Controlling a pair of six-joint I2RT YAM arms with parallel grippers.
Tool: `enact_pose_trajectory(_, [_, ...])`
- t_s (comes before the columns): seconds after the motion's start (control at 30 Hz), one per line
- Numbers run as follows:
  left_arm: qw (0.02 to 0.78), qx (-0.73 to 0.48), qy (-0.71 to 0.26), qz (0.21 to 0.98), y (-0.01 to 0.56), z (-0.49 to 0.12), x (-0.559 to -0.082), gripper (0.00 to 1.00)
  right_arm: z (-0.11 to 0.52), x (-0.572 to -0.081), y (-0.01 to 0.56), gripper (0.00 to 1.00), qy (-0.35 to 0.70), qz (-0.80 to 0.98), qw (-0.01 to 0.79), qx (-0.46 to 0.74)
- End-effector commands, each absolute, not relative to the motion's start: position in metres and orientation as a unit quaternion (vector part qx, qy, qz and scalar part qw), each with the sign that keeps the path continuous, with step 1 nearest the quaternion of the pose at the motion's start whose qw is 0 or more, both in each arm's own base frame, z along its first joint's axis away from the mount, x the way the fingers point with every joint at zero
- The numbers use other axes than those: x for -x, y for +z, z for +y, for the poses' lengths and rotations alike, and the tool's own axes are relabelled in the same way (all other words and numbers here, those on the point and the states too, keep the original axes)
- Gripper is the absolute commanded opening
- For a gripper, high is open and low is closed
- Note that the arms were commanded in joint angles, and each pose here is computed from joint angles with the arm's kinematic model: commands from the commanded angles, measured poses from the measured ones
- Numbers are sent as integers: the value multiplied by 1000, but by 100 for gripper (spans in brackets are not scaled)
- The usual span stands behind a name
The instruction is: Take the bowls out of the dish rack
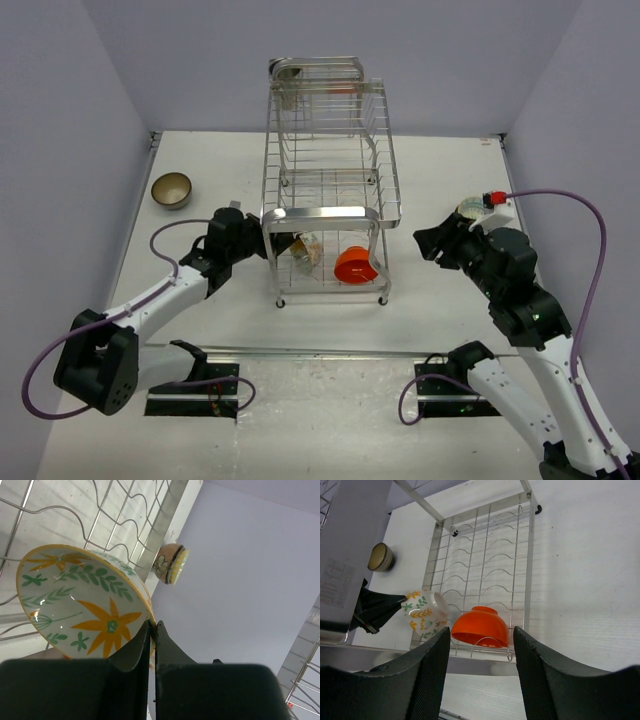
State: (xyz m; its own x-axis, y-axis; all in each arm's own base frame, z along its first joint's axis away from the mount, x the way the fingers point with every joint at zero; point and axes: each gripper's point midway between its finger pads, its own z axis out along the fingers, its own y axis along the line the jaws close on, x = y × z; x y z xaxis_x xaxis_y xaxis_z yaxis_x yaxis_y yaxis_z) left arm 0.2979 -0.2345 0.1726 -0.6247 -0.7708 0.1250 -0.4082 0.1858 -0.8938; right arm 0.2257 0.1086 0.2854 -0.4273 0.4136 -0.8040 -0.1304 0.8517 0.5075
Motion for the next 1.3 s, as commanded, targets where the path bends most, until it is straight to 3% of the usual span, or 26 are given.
enact_pose_trajectory(0.0, [186,365,-521,749,176,-239,-298,0,102,-227,299,54,246,798,543,-91])
enact_pose_trajectory(0.37, [182,369,-514,752,169,-238,-296,0,103,-227,296,55,246,800,540,-90])
enact_pose_trajectory(1.27, [219,289,-618,698,227,-237,-289,0,92,-226,307,55,222,797,554,-92])
